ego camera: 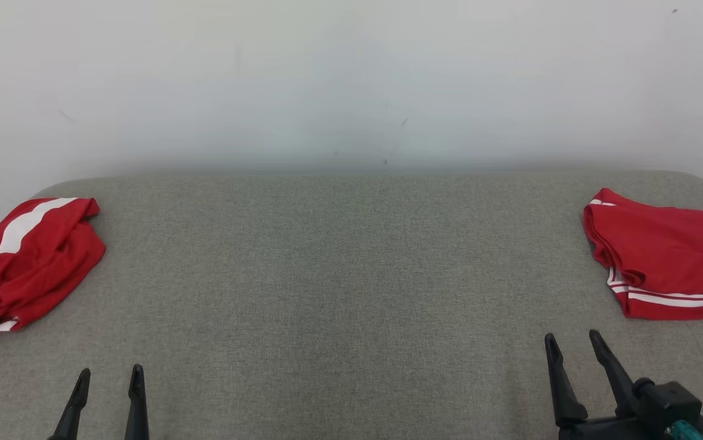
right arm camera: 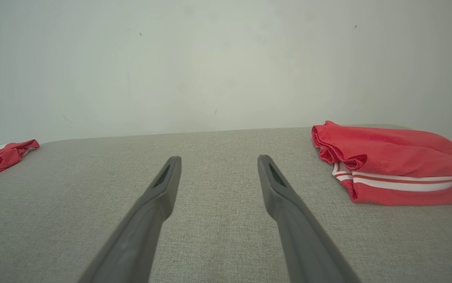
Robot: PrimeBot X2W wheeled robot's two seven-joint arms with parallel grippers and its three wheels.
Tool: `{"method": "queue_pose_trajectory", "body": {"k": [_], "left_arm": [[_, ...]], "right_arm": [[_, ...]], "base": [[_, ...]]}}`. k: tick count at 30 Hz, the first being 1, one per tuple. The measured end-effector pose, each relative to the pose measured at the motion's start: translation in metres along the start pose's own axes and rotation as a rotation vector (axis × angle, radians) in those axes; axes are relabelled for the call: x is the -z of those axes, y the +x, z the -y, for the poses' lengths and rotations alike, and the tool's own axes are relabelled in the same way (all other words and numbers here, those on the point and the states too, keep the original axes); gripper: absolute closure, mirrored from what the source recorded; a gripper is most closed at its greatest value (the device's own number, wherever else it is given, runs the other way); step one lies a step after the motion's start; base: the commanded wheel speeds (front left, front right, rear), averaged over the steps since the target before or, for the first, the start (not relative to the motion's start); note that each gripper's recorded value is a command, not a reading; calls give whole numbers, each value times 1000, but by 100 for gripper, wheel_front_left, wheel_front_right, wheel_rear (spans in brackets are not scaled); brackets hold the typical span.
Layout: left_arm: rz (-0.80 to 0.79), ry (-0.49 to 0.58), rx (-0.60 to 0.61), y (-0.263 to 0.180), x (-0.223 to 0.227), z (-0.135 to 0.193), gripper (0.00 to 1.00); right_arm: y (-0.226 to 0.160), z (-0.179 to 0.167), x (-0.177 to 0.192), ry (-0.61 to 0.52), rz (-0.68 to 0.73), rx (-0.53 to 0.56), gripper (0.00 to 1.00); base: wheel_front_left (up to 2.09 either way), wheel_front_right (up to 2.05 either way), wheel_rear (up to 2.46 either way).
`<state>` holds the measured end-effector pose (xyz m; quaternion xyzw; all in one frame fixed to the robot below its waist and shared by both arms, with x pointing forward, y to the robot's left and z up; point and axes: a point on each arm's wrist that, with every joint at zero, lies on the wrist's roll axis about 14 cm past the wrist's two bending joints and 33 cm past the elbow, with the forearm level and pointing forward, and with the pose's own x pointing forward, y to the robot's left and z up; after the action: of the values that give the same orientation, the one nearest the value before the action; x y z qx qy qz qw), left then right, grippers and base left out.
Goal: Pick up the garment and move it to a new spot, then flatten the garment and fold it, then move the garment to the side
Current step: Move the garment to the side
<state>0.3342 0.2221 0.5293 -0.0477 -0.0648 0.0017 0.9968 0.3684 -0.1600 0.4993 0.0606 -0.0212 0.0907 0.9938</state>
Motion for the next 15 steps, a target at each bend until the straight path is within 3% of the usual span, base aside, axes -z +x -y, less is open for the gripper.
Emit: {"method": "queue_pose_trajectory", "body": {"k": [15], "left_arm": [[-13, -20, 51, -2, 0, 12, 0]], "right_arm": [[-16, -4, -6, -7, -2, 34, 0]], "base": [[0, 0, 0]]}}
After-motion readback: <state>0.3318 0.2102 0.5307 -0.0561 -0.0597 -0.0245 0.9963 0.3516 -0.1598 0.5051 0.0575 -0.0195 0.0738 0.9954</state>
